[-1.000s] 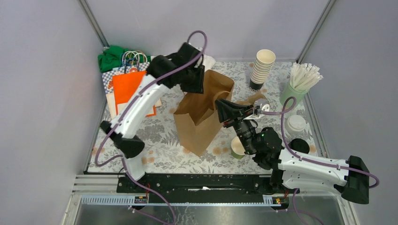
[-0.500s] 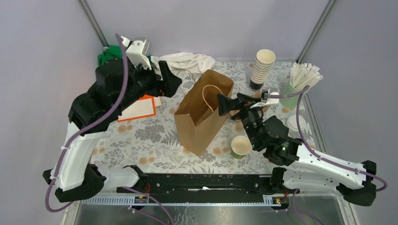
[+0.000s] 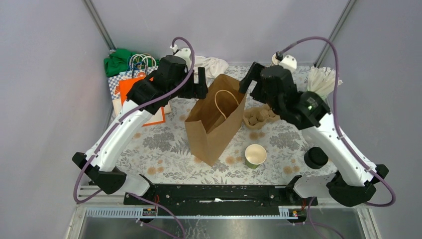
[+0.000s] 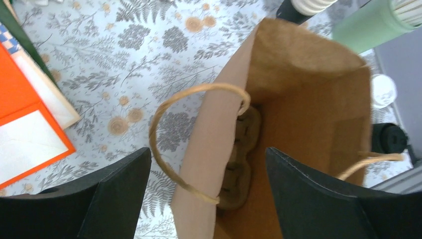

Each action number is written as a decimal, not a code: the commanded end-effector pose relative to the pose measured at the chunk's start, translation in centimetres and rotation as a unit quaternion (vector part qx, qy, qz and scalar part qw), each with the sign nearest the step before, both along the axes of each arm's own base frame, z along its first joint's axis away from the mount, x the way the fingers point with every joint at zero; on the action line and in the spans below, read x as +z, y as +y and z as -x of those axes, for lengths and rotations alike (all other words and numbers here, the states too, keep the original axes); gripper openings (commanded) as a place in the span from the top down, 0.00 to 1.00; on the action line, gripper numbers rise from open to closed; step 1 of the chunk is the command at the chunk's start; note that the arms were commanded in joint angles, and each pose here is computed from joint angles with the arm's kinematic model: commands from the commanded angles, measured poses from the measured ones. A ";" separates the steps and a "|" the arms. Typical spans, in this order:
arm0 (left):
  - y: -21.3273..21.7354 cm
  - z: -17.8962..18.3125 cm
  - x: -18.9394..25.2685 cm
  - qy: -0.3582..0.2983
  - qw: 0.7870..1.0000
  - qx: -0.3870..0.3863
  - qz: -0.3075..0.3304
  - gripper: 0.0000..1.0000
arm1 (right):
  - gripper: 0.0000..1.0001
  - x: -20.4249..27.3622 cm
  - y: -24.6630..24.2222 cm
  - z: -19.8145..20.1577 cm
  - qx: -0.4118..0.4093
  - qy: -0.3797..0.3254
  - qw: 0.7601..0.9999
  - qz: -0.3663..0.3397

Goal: Pack the takeout coffee
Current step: Adjust the cup tray in the takeout bag.

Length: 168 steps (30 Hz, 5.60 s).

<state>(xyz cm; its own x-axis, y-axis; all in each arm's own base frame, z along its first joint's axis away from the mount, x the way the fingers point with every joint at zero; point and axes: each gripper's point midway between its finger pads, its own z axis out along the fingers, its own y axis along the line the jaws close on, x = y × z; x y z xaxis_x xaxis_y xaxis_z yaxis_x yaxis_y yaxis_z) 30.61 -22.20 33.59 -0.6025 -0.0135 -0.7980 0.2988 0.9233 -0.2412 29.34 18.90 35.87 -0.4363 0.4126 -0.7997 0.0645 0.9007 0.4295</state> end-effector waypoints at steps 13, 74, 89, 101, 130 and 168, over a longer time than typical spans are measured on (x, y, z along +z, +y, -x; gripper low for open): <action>-3.6 -1.1 -2.8 0.034 0.996 -0.084 -0.003 0.23 | 0.15 -3.4 0.6 -2.9 -0.013 0.135 0.988 0.069; -4.9 0.2 0.9 0.037 0.992 -0.087 0.078 1.00 | 0.26 8.5 1.2 -2.1 0.079 -0.044 0.993 0.074; -2.5 0.5 -0.1 0.134 0.987 0.051 0.076 1.00 | 0.67 8.6 15.5 1.4 0.244 -0.028 0.969 -0.006; 1.9 2.3 -0.6 0.137 0.976 0.149 0.081 1.00 | 1.00 3.8 17.5 3.6 0.256 0.025 0.966 0.034; 3.0 1.5 -0.4 0.090 0.963 0.177 0.180 1.00 | 1.00 -5.8 20.9 1.3 0.274 0.093 0.941 0.173; 4.1 2.7 -5.1 0.144 0.938 0.192 0.252 1.00 | 1.00 -18.4 18.4 1.8 0.241 0.202 0.877 0.363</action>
<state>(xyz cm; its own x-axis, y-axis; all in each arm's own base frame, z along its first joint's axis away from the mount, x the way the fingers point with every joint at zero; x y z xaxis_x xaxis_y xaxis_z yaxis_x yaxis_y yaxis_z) 28.47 -17.75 27.16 -0.6692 -0.5943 -0.4460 -0.2087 0.7264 -0.6548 28.10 37.63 19.49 -0.6984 -0.4247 -0.5761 -0.3748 0.9028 -0.2112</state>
